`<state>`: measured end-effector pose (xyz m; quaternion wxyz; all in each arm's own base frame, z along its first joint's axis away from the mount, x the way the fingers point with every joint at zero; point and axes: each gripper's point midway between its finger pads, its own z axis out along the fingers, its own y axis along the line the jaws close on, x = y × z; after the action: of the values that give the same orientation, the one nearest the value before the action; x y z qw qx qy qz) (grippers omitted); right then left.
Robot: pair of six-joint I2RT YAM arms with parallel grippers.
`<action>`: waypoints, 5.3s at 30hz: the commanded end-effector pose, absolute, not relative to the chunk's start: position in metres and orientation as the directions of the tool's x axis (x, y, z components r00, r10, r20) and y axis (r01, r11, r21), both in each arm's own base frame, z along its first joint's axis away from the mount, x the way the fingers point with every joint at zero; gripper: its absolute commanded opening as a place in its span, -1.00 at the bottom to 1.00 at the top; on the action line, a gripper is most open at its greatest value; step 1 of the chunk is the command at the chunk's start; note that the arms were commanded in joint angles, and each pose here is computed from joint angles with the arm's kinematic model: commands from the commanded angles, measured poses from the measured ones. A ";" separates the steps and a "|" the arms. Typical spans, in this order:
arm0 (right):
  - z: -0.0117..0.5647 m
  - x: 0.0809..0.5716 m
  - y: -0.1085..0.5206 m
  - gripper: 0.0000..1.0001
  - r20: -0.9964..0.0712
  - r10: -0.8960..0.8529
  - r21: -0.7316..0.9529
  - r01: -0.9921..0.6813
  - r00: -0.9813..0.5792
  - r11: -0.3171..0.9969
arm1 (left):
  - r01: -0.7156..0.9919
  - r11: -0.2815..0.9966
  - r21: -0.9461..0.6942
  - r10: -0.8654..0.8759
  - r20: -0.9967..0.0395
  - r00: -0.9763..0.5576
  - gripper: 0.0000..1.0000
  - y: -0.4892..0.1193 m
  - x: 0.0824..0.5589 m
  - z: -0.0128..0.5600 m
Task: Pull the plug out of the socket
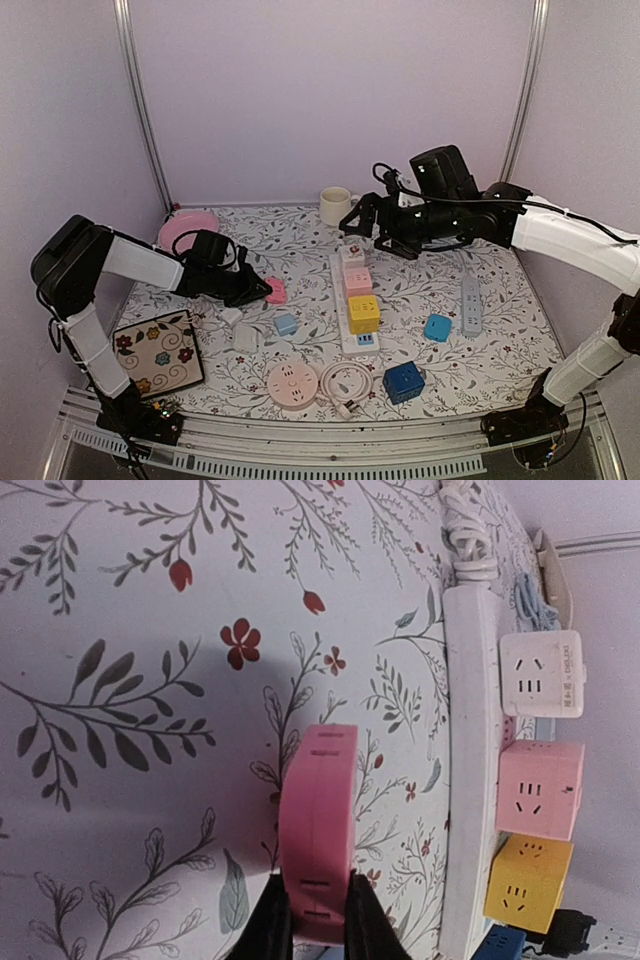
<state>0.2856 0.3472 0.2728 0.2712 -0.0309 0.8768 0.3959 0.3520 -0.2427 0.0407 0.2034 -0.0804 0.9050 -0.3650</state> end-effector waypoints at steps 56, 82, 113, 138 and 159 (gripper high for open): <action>0.098 0.285 0.352 0.99 -0.605 -0.161 0.050 -0.240 -0.779 0.970 | 0.249 0.663 -0.706 -0.221 -0.502 -0.836 0.67 -0.301 0.295 0.123; 0.081 0.274 0.351 -0.07 -0.556 -0.186 0.054 -0.259 -0.810 0.964 | 0.249 0.601 -0.759 -0.168 -0.424 -0.890 0.65 -0.340 0.266 0.092; 0.137 0.260 0.360 -0.70 -0.623 0.092 0.511 -0.316 -0.777 0.799 | 0.084 0.501 -0.862 -0.206 -0.213 -0.955 0.35 -0.406 0.271 0.052; 0.134 0.249 0.359 -0.78 -0.608 0.106 0.560 -0.330 -0.787 0.760 | 0.016 0.607 -0.795 -0.225 -0.190 -0.956 -1.00 -0.409 0.258 0.011; 0.167 0.249 0.341 -0.77 -0.626 0.127 0.583 -0.353 -0.769 0.732 | 0.053 0.730 -0.681 -0.218 -0.305 -0.927 -1.00 -0.385 0.272 -0.002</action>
<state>0.2432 0.3282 0.1339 0.3043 -0.0558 0.8944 0.3230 0.2724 -0.4211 0.0419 0.1579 -0.0707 0.8659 -0.4693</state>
